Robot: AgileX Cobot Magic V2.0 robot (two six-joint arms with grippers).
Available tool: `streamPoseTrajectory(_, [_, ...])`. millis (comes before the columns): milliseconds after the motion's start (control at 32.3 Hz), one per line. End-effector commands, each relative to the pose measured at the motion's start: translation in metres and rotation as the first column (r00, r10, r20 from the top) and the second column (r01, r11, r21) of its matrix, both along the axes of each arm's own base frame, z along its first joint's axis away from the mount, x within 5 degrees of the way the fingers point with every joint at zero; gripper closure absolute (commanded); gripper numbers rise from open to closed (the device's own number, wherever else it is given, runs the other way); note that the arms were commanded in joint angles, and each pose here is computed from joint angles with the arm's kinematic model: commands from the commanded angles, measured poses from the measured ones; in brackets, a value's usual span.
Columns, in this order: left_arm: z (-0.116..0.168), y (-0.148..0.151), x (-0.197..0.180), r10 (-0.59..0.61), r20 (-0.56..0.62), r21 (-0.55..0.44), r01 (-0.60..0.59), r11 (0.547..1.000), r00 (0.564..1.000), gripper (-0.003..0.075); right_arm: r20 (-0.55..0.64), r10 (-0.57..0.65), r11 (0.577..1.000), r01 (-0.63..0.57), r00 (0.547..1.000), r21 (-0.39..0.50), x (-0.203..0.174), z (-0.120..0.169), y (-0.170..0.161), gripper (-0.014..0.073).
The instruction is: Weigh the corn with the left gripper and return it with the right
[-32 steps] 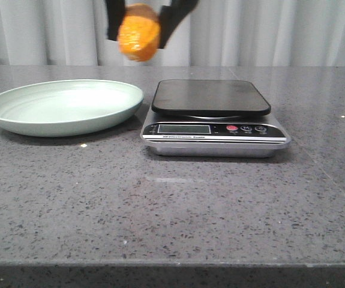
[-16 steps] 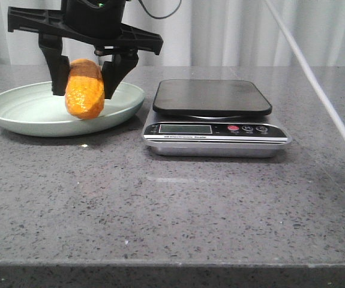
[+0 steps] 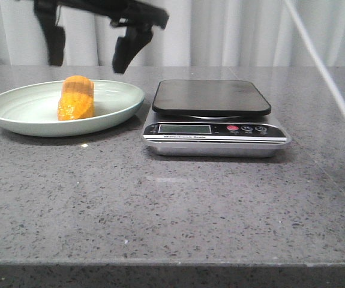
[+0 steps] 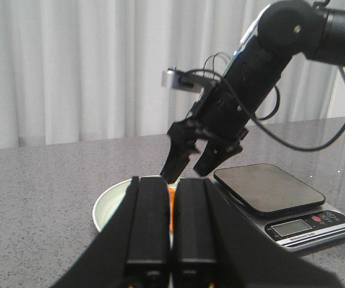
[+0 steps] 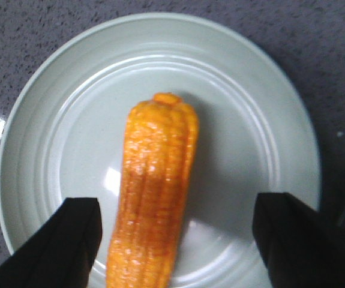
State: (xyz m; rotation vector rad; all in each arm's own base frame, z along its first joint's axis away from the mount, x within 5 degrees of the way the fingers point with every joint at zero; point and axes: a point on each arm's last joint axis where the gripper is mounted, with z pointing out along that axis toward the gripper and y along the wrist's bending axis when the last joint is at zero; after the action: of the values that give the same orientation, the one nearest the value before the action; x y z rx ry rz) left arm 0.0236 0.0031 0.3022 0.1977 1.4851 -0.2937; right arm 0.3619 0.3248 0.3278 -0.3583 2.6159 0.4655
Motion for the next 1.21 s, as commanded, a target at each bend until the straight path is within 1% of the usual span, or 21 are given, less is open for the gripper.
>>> streamPoseTrajectory(0, [0.014, 0.001, -0.007, -0.02, 0.102, -0.035, 0.023, 0.999, 0.995, 0.0594, 0.119, -0.024, 0.999, 0.019, 0.993, 0.043, -0.009, 0.064, -0.036, -0.002])
streamPoseTrajectory(93, [0.014, 0.001, -0.007, -0.02, 0.102, -0.035, 0.023, 0.999, 0.995, 0.0594, 0.147, -0.042, 0.999, 0.044, 0.988, -0.01, -0.011, 0.08, -0.059, -0.002])
streamPoseTrajectory(186, [0.014, 0.001, -0.007, -0.02, 0.102, -0.035, 0.023, 0.999, 0.995, 0.0594, 0.186, -0.07, 0.996, 0.08, 0.98, -0.045, -0.015, 0.099, -0.083, -0.002])
streamPoseTrajectory(341, [0.014, 0.001, -0.007, -0.02, 0.102, -0.035, 0.023, 0.999, 0.995, 0.0594, 0.247, -0.075, 0.995, 0.09, 0.966, -0.049, -0.029, 0.128, -0.119, -0.002])
streamPoseTrajectory(496, [0.014, 0.001, -0.007, -0.02, 0.102, -0.035, 0.023, 0.999, 0.995, 0.0594, 0.289, -0.089, 0.993, 0.109, 0.953, -0.055, -0.047, 0.145, -0.152, -0.002])
streamPoseTrajectory(620, [0.014, 0.001, -0.007, -0.02, 0.102, -0.035, 0.023, 0.999, 0.995, 0.0594, 0.332, -0.098, 0.991, 0.121, 0.938, -0.05, -0.066, 0.151, -0.176, -0.002])
streamPoseTrajectory(775, [0.014, 0.001, -0.007, -0.02, 0.102, -0.035, 0.023, 0.999, 0.995, 0.0594, 0.379, -0.131, 0.988, 0.151, 0.916, -0.024, -0.1, 0.145, -0.207, -0.002])
streamPoseTrajectory(992, [0.014, 0.001, -0.007, -0.02, 0.102, -0.035, 0.023, 0.999, 0.995, 0.0594, 0.442, -0.143, 0.986, 0.167, 0.885, -0.017, -0.164, 0.116, -0.244, -0.002])
streamPoseTrajectory(1085, [0.014, 0.001, -0.007, -0.02, 0.102, -0.035, 0.023, 0.999, 0.995, 0.0594, 0.482, -0.144, 0.987, 0.163, 0.864, 0.002, -0.195, 0.102, -0.258, -0.002])
streamPoseTrajectory(1178, [0.014, 0.001, -0.007, -0.019, 0.1, -0.034, 0.023, 0.999, 0.995, 0.0594, 0.532, -0.148, 0.987, 0.157, 0.833, 0.029, -0.219, 0.091, -0.269, -0.002])
